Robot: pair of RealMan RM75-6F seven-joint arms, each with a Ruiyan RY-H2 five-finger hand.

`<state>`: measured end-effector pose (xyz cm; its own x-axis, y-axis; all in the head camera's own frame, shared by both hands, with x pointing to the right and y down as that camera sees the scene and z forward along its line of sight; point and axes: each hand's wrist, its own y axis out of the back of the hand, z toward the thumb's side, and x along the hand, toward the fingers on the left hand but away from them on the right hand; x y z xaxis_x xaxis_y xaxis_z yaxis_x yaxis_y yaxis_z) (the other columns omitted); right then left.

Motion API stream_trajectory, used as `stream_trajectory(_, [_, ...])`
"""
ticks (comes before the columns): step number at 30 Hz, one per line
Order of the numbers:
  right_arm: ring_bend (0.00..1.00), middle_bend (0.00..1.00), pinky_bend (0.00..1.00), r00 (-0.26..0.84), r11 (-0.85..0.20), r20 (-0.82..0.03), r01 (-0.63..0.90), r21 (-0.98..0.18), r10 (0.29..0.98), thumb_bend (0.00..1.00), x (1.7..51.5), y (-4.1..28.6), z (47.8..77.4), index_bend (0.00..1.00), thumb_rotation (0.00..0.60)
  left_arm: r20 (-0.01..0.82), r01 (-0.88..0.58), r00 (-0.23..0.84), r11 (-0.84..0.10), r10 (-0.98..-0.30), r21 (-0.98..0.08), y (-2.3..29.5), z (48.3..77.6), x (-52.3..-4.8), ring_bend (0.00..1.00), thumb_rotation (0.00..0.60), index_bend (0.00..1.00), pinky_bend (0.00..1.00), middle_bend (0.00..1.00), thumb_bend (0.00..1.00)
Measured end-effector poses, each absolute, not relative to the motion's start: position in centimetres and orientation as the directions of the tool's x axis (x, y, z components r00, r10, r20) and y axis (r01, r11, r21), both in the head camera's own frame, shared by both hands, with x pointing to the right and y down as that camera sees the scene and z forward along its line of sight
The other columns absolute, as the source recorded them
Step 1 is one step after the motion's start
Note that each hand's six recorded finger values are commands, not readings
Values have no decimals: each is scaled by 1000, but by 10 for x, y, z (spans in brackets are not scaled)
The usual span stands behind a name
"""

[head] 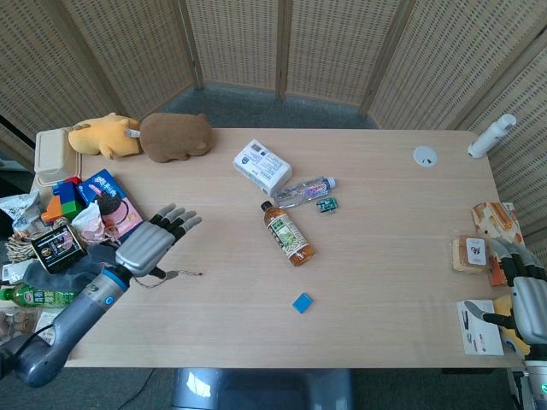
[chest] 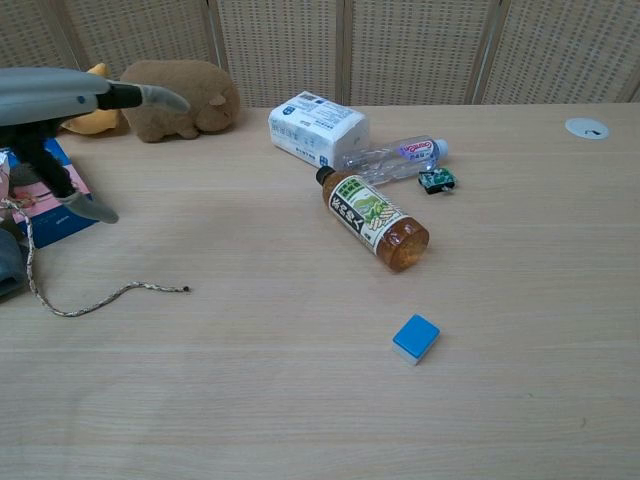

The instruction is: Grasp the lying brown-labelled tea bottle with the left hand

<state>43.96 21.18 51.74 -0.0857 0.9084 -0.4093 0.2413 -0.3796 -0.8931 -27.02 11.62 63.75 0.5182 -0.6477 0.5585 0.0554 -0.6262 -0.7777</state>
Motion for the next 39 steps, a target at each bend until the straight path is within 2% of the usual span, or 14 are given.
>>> stream_trajectory(18, [0,0,0,-205,-328,-369,209,-921,906,16,476,225,491,0,600,537,142,656,-612,-530,-778,86,714,-127,0,600,0,0,0,0])
stream_trajectory(27, [0,0,0,-275,-304,-349,194,-933,896,16,494,238,477,0,600,531,179,696,-600,-483,-780,81,735,-64,0,600,0,0,0,0])
stream_trajectory(39, [0,0,0,-352,-280,-328,182,-943,877,15,511,254,464,0,600,577,262,684,-589,-446,-765,78,759,-16,0,600,0,0,0,0])
